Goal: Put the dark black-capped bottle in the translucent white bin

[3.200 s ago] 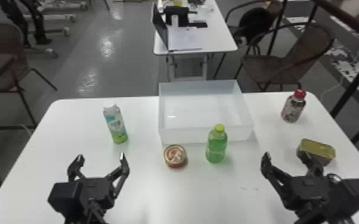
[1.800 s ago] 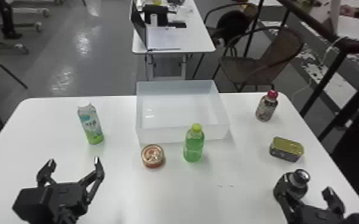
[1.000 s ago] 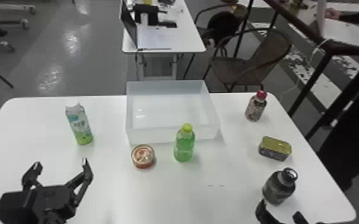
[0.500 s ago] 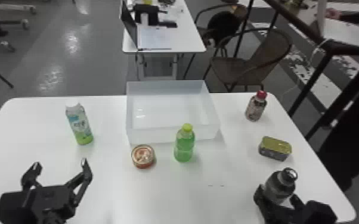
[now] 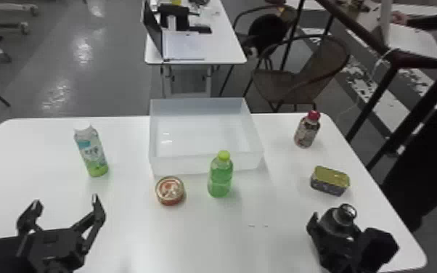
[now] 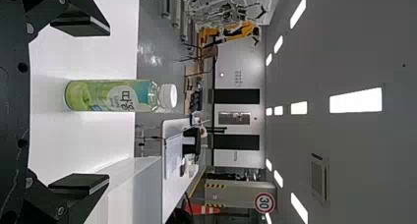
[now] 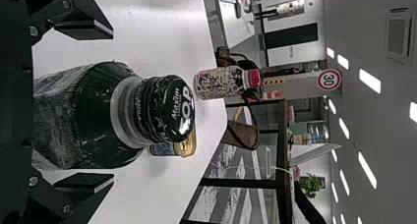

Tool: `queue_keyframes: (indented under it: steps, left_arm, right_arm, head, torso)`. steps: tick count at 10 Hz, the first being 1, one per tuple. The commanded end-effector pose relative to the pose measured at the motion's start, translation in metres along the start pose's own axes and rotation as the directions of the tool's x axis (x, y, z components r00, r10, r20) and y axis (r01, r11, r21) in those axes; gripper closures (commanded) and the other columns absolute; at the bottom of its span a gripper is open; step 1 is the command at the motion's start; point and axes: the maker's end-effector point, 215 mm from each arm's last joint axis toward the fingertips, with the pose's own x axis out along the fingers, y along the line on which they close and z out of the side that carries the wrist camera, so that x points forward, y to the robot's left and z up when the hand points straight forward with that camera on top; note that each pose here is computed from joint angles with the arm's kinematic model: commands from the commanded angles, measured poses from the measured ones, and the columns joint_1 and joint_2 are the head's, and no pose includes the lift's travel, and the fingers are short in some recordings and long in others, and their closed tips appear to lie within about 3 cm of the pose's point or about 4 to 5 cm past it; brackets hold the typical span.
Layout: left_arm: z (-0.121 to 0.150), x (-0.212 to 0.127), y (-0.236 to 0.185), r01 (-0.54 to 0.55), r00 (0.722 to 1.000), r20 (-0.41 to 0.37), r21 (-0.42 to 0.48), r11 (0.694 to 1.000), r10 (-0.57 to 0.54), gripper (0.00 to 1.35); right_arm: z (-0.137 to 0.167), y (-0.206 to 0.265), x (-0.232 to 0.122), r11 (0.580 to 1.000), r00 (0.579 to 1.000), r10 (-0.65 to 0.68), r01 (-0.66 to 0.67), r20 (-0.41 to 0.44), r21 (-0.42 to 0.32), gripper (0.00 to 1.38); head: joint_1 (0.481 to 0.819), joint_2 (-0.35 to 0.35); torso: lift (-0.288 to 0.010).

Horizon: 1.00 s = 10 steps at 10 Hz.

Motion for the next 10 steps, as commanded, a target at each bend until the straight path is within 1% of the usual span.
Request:
queue_keyframes:
  steps: [1,2,3,5,6,7,9,10]
  left_arm:
    - [0.0,0.0,0.0,-0.001,1.0,0.0,-0.001,1.0,0.001,0.23]
    - [0.0,0.0,0.001,-0.002,1.0,0.0,0.001,1.0,0.002,0.23]
    - [0.001,0.0,0.001,-0.004,1.0,0.002,0.0,1.0,0.004,0.23]
    - [0.0,0.0,0.0,-0.002,1.0,0.0,-0.002,1.0,0.002,0.23]
    - [-0.001,0.0,0.0,-0.001,1.0,-0.001,0.0,1.0,0.001,0.23]
    - [-0.001,0.0,-0.001,0.0,1.0,-0.001,-0.001,1.0,0.0,0.23]
    - [-0.001,0.0,-0.001,0.0,1.0,-0.003,-0.002,1.0,0.0,0.23]
    - [-0.001,0.001,-0.001,0.002,1.0,-0.003,-0.002,1.0,-0.002,0.23]
  right_arm:
    - [-0.002,-0.003,0.005,1.0,1.0,-0.009,0.009,-0.003,-0.001,0.38]
    - [-0.003,-0.005,0.003,1.0,1.0,-0.011,0.011,-0.006,-0.001,0.74]
    - [-0.004,-0.006,0.0,1.0,1.0,-0.017,0.017,-0.007,-0.001,0.83]
    - [0.003,-0.004,-0.003,1.0,1.0,-0.011,0.011,0.005,0.008,0.83]
    - [0.015,0.003,-0.003,1.0,1.0,0.002,-0.002,0.025,0.021,0.82]
    - [0.037,0.018,-0.002,0.998,0.997,0.044,-0.046,0.061,0.032,0.82]
    - [0.083,0.062,0.017,0.985,0.981,0.167,-0.17,0.095,0.025,0.82]
    - [0.115,0.079,0.027,0.979,0.967,0.203,-0.206,0.156,0.002,0.78]
  head:
    - [0.695,-0.121]
    - [0.695,-0.122]
    - [0.695,-0.125]
    - [0.695,-0.128]
    - [0.695,-0.128]
    - [0.695,-0.124]
    - [0.695,-0.092]
    - [0.695,-0.079]
  torso:
    - [-0.066]
    - [-0.066]
    - [-0.066]
    - [-0.066]
    - [-0.066]
    - [-0.066]
    - [-0.066]
    - [-0.066]
